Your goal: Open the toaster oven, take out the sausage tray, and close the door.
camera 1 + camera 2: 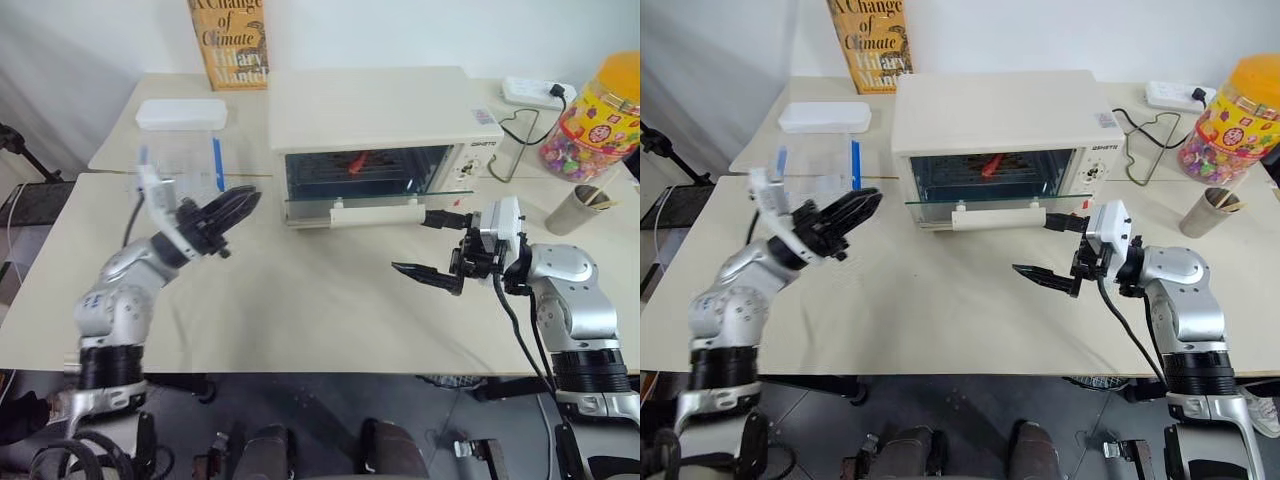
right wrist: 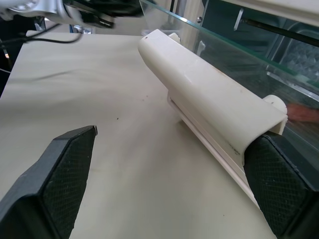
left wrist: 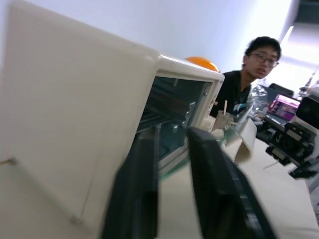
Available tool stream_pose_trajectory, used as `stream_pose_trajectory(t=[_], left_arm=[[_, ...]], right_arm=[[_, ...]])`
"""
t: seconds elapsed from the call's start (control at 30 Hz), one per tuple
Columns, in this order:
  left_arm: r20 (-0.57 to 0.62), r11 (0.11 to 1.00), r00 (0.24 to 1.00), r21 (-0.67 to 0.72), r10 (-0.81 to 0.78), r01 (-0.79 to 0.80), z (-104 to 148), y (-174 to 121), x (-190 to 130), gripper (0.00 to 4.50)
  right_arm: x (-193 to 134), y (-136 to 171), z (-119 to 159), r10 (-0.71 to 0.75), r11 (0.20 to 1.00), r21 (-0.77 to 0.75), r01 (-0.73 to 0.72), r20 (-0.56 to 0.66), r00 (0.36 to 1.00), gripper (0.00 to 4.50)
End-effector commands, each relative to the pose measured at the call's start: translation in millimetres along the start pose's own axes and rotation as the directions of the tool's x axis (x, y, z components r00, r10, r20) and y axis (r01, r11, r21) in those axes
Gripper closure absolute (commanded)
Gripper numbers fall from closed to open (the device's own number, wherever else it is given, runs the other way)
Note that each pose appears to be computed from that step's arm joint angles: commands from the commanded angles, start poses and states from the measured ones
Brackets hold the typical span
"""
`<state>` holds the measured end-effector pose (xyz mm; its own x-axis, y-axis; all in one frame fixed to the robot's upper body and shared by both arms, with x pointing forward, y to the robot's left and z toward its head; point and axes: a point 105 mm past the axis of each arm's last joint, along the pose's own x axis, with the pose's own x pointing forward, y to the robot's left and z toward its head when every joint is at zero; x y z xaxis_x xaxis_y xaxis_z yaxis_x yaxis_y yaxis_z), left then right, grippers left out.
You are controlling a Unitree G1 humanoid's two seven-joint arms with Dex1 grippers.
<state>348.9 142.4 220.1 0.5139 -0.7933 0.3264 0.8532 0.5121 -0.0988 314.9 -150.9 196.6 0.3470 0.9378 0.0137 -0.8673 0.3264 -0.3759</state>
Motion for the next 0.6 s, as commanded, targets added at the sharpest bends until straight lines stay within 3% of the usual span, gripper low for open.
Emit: stream_pose_trajectory(t=[0.03,0.27,0.6], left_arm=[[0.022,0.997,1.000,0.071,0.019,-0.021,2,6,21,4.48],[-0.007,0.997,0.999,0.065,-0.047,0.048,-12,1,32,4.48],[-0.122,0.979,0.973,0.039,-0.194,0.200,-42,-22,25,4.48]], right_arm=[[2,5,9,0.023,0.998,-0.055,-0.021,0.023,0.999,0.00],[0,4,6,-0.002,0.998,-0.069,0.003,0.013,1.000,0.00],[-37,12,-8,-0.226,0.973,-0.047,0.224,-0.040,0.973,0.00]])
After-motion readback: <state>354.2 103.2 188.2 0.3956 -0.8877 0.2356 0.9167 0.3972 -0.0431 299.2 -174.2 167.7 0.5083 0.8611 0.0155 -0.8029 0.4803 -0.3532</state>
